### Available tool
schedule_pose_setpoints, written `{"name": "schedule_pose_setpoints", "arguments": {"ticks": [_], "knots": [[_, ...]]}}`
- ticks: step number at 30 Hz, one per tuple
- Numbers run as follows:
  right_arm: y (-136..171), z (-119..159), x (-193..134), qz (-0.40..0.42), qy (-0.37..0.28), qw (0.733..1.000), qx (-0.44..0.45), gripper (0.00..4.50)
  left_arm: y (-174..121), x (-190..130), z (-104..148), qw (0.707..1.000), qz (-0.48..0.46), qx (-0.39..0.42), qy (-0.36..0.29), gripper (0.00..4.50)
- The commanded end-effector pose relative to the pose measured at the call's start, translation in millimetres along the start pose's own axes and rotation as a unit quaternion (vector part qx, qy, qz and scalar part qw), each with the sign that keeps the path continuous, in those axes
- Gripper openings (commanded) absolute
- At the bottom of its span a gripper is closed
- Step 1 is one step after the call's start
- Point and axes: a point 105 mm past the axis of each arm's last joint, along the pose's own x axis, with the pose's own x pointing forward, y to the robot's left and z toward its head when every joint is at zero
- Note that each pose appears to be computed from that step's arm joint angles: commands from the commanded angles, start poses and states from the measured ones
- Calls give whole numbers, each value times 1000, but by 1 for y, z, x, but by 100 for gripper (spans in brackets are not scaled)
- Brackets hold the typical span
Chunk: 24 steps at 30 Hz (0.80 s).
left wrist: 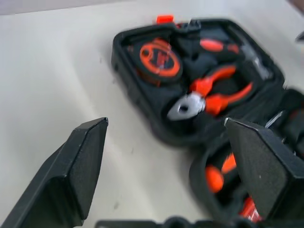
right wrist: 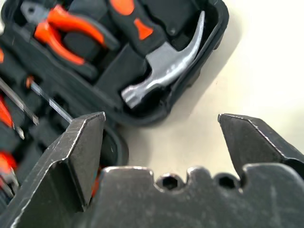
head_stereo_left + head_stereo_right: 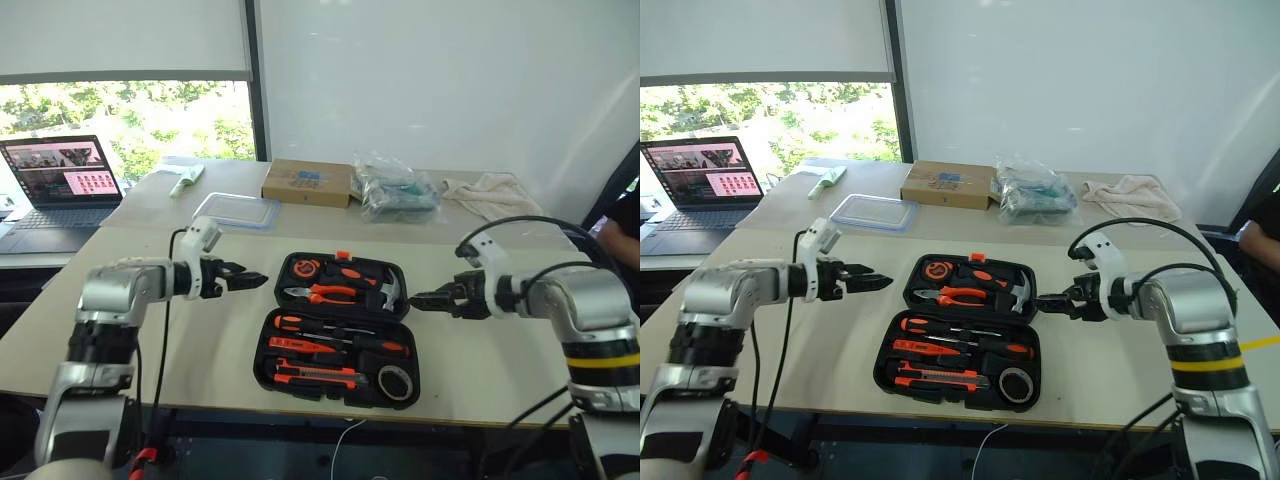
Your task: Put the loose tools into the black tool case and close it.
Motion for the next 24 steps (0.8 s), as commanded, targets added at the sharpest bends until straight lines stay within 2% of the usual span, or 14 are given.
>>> {"name": "schedule_pose_setpoints", "arguments": {"ticks": [1, 9, 10, 11, 14, 19, 21, 23, 24], "knots": [[-9, 15, 8, -48, -4, 999, 22, 448, 1, 20, -1, 999, 25, 9, 35, 426], [-5, 19, 27, -49, 10, 998, 44, 448, 5, 30, -8, 997, 33, 18, 68, 426], [-4, 17, 30, -50, 17, 998, 41, 408, 7, 30, -10, 997, 39, 17, 71, 432], [-3, 15, 32, -49, 23, 998, 38, 394, 9, 29, -11, 996, 43, 17, 72, 432], [-4, 10, 36, -52, 36, 997, 37, 300, 12, 29, -13, 996, 51, 16, 76, 432], [-4, 8, 37, -54, 44, 997, 33, 132, 16, 27, -15, 995, 63, 14, 81, 281], [-5, 8, 38, -55, 45, 997, 32, 55, 18, 26, -18, 994, 66, 14, 91, 198], [-6, 9, 38, -57, 41, 997, 32, 9, 19, 26, -21, 993, 68, 13, 95, 142], [-5, 10, 39, -56, 35, 997, 30, 0, 20, 26, -21, 993, 71, 11, 91, 125]]}}
